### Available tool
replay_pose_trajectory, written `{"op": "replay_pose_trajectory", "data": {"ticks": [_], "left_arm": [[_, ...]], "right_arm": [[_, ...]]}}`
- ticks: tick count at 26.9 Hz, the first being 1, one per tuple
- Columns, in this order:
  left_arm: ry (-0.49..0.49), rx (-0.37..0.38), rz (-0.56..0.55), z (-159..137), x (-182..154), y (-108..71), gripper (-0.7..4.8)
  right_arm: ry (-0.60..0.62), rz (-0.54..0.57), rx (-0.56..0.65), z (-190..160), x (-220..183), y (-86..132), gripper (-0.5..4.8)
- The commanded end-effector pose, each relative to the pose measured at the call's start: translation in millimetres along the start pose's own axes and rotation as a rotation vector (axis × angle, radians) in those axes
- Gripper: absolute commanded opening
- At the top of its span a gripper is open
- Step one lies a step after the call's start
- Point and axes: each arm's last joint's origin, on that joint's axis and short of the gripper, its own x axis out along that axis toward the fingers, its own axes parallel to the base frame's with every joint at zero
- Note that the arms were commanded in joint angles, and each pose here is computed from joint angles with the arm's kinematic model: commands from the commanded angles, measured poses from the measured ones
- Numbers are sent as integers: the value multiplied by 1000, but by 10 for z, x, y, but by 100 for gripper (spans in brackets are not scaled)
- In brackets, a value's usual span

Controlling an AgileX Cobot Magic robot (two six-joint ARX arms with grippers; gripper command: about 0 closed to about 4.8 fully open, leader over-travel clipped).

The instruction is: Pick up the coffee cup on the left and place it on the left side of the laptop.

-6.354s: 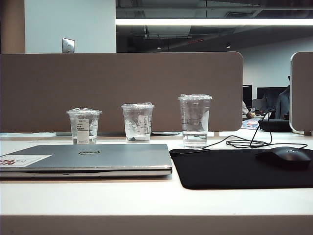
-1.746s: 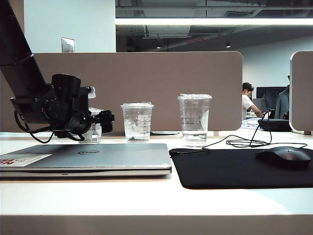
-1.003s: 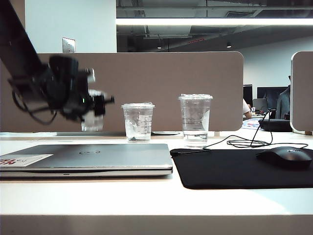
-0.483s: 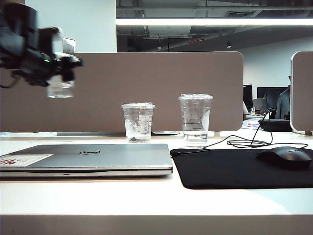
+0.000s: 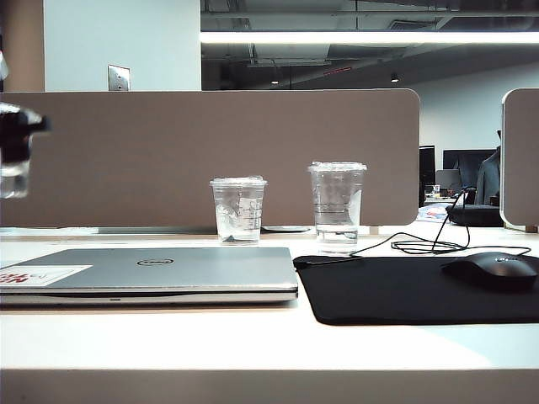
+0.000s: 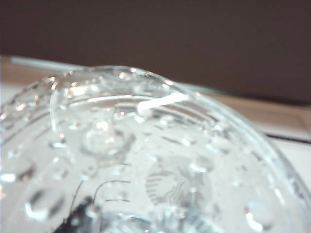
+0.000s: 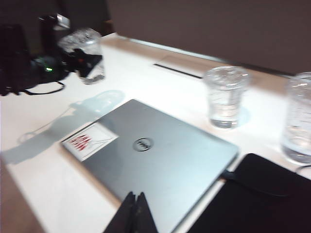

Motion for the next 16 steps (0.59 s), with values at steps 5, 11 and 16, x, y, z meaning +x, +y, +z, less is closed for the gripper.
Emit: {"op": "replay_pose_trajectory", "data": {"ticks": [5,11,16], "left_arm": [[-2,9,-14,-183,-145,19,214],[26,12,9,-311,-181,71,214],[28,10,18,-383,-147,115,214]], "right_arm": [[68,130,15,-46,-12,39,-4],[76,190,-27,-56,-15,56,-4],[78,212,-49,-60,-18,62,-4]]}}
